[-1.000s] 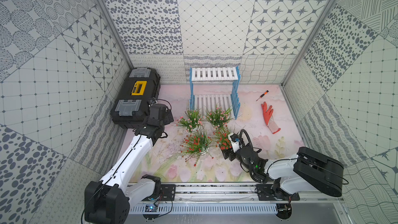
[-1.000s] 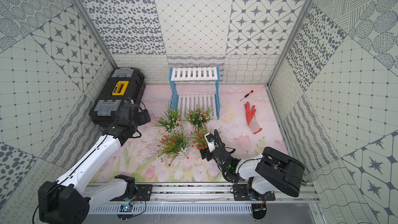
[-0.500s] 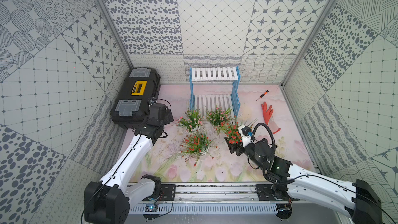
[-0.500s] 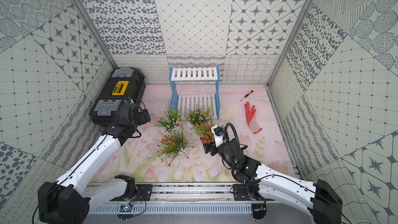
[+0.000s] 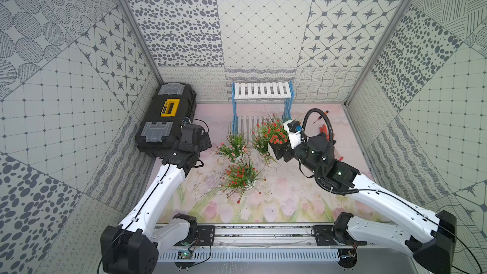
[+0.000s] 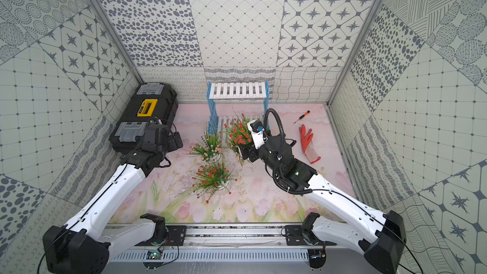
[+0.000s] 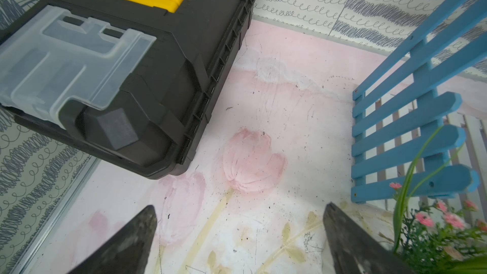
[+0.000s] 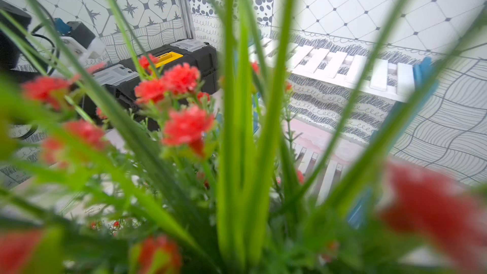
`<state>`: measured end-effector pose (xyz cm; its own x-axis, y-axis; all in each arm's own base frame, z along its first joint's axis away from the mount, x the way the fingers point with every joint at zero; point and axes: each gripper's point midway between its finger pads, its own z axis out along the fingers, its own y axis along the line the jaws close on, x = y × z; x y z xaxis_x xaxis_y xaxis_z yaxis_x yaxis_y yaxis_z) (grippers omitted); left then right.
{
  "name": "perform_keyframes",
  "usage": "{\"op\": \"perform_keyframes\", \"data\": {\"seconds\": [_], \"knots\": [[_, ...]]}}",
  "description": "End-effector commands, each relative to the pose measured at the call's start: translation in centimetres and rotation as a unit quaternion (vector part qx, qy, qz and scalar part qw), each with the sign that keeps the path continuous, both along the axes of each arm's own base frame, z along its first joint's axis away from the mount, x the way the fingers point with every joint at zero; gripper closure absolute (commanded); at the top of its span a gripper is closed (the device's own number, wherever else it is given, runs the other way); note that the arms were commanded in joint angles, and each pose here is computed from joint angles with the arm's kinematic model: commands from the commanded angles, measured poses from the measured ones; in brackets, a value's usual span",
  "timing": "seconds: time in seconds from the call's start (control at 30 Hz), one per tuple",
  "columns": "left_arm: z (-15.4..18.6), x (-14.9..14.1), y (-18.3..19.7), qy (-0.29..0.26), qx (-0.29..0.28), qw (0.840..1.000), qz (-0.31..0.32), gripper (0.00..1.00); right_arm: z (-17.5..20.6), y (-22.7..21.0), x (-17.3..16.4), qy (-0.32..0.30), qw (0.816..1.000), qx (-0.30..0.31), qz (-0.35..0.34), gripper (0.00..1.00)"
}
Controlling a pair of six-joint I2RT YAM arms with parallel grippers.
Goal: Place the baby's breath potted plants on the rack by color
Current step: Place the baby's breath potted plant on the rack.
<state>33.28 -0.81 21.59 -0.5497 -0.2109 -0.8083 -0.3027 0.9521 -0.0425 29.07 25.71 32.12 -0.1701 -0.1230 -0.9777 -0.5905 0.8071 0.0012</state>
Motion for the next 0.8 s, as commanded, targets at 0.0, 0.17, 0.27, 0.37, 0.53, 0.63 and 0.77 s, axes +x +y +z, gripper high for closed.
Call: {"op": "perform_keyframes", "data": {"seconds": [0.0, 0.17, 0.27, 0.37, 0.53, 0.63, 0.77], "knots": [[0.4, -0.9, 0.1, 0.010, -0.008, 1.000, 0.005, 0.01, 5.8, 1.1, 2.6, -0.045, 0.998, 0.038, 0.028, 0.45], [0.3, -1.3, -0.2, 0.012, -0.026, 1.000, 0.004, 0.01, 9.1, 2.4, 7.3, -0.075, 0.996, 0.034, 0.030, 0.45], [0.4, -1.9, -0.1, 0.008, -0.031, 0.999, 0.007, 0.01, 10.9, 2.1, 10.3, -0.086, 0.995, 0.042, 0.016, 0.46], [0.7, -2.4, 0.0, -0.003, -0.039, 0.999, 0.010, 0.01, 12.3, 1.9, 12.6, -0.106, 0.993, 0.052, 0.001, 0.46], [0.5, -2.6, 0.0, 0.000, -0.042, 0.999, 0.009, 0.01, 13.7, 1.8, 15.7, -0.122, 0.991, 0.053, -0.011, 0.45], [0.4, -2.4, -0.4, 0.001, -0.046, 0.999, 0.000, 0.01, 14.2, 1.5, 17.5, -0.130, 0.990, 0.044, -0.022, 0.44], [0.2, -2.2, -0.7, 0.004, -0.046, 0.999, -0.008, 0.02, 15.2, 0.9, 19.4, -0.141, 0.989, 0.047, -0.026, 0.44]]}}
